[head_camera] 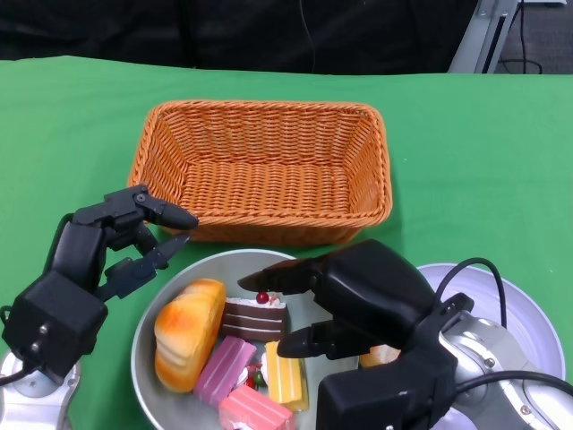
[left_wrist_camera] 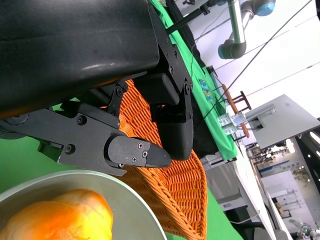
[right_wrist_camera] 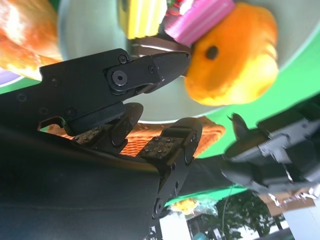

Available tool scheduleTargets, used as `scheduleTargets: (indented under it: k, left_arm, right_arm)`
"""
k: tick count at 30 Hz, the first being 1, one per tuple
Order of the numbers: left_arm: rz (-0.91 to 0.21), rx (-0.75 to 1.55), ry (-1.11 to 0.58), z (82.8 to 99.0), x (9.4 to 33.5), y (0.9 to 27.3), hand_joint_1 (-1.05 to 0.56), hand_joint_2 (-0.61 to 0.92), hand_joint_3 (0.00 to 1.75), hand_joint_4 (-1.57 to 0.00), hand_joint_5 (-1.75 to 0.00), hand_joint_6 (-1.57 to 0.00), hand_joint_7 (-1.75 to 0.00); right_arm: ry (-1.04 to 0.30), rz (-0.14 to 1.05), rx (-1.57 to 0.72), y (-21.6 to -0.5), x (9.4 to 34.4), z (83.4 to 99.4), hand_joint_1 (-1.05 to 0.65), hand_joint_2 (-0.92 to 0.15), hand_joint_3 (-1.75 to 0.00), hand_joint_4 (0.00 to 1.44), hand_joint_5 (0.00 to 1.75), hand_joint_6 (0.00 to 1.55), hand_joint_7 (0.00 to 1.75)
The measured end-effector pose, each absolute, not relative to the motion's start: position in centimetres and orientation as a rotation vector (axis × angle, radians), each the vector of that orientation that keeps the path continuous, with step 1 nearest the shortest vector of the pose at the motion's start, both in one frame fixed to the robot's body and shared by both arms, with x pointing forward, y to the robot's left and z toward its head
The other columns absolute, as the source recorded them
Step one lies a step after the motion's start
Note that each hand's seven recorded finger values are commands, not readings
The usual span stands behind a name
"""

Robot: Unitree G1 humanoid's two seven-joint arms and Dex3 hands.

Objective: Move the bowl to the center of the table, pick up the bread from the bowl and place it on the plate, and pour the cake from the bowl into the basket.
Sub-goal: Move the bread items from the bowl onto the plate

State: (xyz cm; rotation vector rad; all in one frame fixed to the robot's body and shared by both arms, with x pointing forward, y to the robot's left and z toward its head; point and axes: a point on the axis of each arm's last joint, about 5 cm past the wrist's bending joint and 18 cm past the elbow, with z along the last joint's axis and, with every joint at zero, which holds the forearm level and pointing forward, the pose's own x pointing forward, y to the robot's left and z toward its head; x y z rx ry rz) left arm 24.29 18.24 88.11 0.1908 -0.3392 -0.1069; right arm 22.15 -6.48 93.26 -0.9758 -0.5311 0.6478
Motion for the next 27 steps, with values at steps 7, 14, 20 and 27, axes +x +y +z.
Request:
scheduleTargets:
  k: [7,14,20,27]
  left_arm:
    - [-0.088,0.189,-0.321,88.1,24.3,18.8,-0.30,0.92,0.21,-0.68,-1.50,-0.84,-0.92]
    - [-0.060,0.200,-0.284,87.8,24.3,20.0,-0.30,0.92,0.20,-0.71,-1.45,-0.84,-0.92]
    - [-0.041,0.210,-0.259,88.5,24.5,22.5,-0.24,0.92,0.26,-0.78,-1.29,-0.81,-0.94]
    - [0.006,0.237,-0.226,88.7,24.2,24.7,-0.27,0.92,0.20,-0.88,-1.17,-0.86,-0.91]
  right_arm:
    - [-0.581,0.640,-1.032,-6.3,22.5,92.8,-0.65,-0.92,-0.09,0.80,0.01,0.68,0.01]
    - [-0.620,0.643,-1.031,-5.5,22.9,93.3,-0.66,-0.92,-0.07,0.81,0.02,0.69,0.01]
    - [-0.634,0.657,-1.034,-4.7,23.4,93.4,-0.65,-0.92,-0.07,0.80,0.01,0.67,0.00]
    - [-0.674,0.654,-1.039,-3.1,24.1,93.8,-0.69,-0.92,-0.07,0.83,0.02,0.71,0.01]
